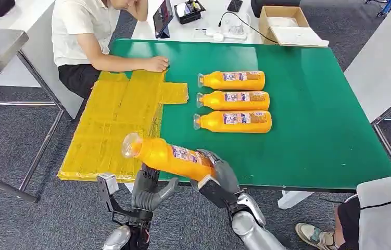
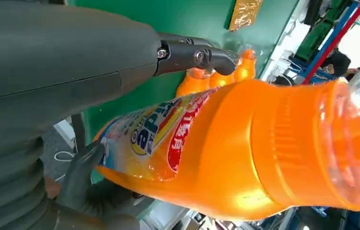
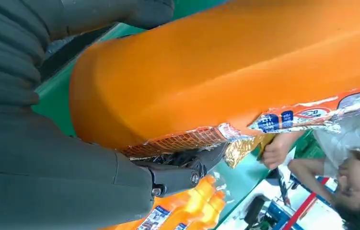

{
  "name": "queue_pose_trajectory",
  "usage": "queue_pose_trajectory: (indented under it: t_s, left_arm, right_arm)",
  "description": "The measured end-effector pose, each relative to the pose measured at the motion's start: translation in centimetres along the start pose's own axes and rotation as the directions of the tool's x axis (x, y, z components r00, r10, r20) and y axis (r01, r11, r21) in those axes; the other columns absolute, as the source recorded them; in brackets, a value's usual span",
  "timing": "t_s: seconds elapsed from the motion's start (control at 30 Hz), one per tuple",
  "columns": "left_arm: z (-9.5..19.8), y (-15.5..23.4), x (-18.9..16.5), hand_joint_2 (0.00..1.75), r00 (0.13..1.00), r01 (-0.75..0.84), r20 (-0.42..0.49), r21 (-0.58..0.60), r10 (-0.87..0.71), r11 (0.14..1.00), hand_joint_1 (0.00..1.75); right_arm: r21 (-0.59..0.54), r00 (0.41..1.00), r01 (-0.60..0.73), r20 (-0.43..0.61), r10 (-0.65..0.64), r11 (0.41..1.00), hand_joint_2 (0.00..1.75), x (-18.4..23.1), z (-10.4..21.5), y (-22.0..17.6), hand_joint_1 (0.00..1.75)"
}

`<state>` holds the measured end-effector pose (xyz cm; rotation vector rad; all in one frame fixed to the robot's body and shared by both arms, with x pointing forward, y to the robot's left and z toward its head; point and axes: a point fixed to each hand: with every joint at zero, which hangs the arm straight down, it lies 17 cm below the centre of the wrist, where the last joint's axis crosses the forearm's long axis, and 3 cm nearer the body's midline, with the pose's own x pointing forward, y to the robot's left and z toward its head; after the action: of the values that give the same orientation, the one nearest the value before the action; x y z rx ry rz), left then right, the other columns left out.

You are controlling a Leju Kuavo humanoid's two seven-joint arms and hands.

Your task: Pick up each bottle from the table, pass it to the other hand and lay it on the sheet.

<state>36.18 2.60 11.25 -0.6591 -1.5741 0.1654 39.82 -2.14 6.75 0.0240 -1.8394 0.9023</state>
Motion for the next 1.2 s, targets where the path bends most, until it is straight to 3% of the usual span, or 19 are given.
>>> queue_pose_trajectory:
  t_s: [0.17,0.3,0.57,0.73,0.77,0.8,0.93,1.07,1.1,1.17,1.2]
  left_arm:
    - [-0.2,-0.9,0.3,1.75,1.000,-0.005,0.007,-0.045,0.006,0.999,0.00]
    - [-0.4,-1.0,0.0,1.75,0.995,-0.098,-0.029,-0.035,0.097,0.995,0.00]
    - [-0.5,-1.0,1.0,1.75,0.983,-0.185,-0.009,-0.039,0.184,0.982,0.00]
    - [-0.6,-0.8,1.3,1.75,0.964,-0.265,-0.024,-0.035,0.265,0.964,0.00]
    - [-0.6,-0.7,1.4,1.75,0.959,-0.281,-0.025,-0.029,0.281,0.959,0.63]
    - [-0.6,-0.6,1.4,1.75,0.957,-0.291,-0.026,-0.025,0.290,0.956,1.75]
    - [-0.9,-0.1,1.8,1.75,0.954,-0.301,-0.001,0.010,0.301,0.953,1.75]
    - [-0.8,0.3,2.5,1.75,0.955,-0.295,0.034,0.026,0.295,0.955,1.75]
    - [-0.8,0.3,2.6,1.75,0.955,-0.296,0.037,0.027,0.295,0.955,1.75]
    - [-0.7,0.4,2.7,1.75,0.954,-0.297,0.041,0.031,0.296,0.954,1.75]
    - [-0.7,0.5,2.8,1.75,0.955,-0.295,0.045,0.033,0.293,0.955,1.75]
  right_arm:
    - [0.063,0.999,-0.002,0.042,-0.001,0.998,1.75,1.5,-0.4,2.2,1.75]
    - [0.065,0.996,0.003,0.085,-0.008,0.998,1.75,3.3,-1.0,3.5,1.75]
    - [0.138,0.995,0.025,0.097,-0.039,0.990,1.75,3.8,-0.6,5.6,1.75]
    - [0.165,0.991,0.013,0.131,-0.035,0.986,1.75,4.1,-0.2,6.2,1.64]
    - [0.174,0.990,0.012,0.139,-0.037,0.985,1.75,4.2,-0.1,6.3,1.62]
    - [0.181,0.989,0.010,0.145,-0.037,0.983,1.75,4.3,0.0,6.5,1.62]
    - [0.203,0.988,0.006,0.152,-0.037,0.979,1.75,4.4,-0.1,6.7,1.45]
    - [0.224,0.987,0.005,0.155,-0.040,0.975,1.75,4.4,-0.2,7.0,1.45]
    - [0.228,0.987,0.004,0.155,-0.040,0.974,1.75,4.4,-0.2,7.1,1.38]
    - [0.233,0.987,0.002,0.156,-0.040,0.972,1.75,4.4,-0.3,7.2,0.00]
    - [0.239,0.987,0.003,0.156,-0.041,0.971,1.75,4.4,-0.2,7.4,0.00]
